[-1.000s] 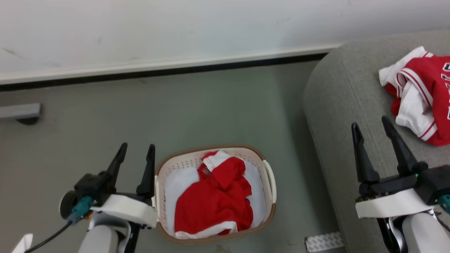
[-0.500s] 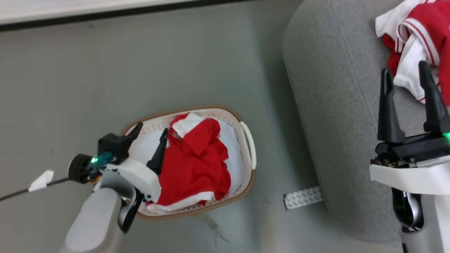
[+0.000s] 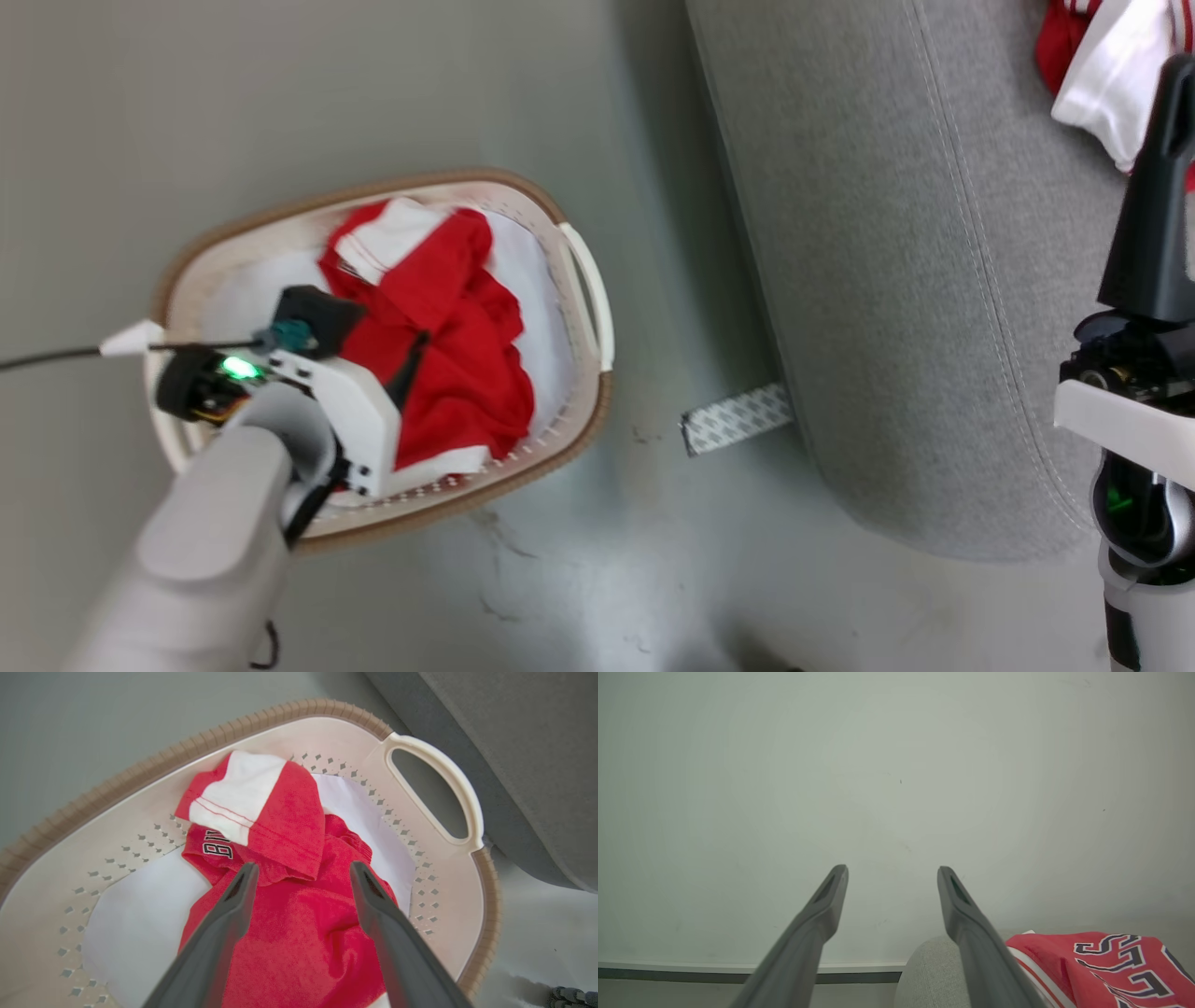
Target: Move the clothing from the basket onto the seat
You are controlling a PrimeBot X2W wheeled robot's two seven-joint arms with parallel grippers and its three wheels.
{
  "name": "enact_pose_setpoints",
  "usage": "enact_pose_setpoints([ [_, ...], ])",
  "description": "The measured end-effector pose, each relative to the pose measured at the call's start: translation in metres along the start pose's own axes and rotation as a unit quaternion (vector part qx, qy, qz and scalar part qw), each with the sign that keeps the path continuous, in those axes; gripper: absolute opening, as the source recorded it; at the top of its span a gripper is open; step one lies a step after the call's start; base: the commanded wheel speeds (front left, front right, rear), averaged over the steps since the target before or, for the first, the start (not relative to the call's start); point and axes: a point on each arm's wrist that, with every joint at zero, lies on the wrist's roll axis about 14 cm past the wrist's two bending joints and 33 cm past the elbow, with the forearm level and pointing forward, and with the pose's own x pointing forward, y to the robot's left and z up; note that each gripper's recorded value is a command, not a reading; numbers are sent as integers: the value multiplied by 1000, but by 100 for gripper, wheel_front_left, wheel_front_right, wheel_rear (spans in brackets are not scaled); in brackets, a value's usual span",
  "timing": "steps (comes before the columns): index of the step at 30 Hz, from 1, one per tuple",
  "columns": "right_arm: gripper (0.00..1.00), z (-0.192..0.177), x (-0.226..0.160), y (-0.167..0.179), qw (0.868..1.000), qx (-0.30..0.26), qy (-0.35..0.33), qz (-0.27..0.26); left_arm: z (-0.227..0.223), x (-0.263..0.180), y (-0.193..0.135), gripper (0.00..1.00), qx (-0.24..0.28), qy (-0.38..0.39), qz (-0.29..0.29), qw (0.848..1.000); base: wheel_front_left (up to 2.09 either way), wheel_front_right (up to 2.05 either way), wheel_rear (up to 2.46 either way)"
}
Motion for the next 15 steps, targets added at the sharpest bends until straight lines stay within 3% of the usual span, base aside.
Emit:
enact_pose_setpoints([
  [15, 100, -26, -1, -13, 999, -39, 32, -7, -81, 62, 8, 100, 9, 138, -31, 990, 0, 0, 0],
])
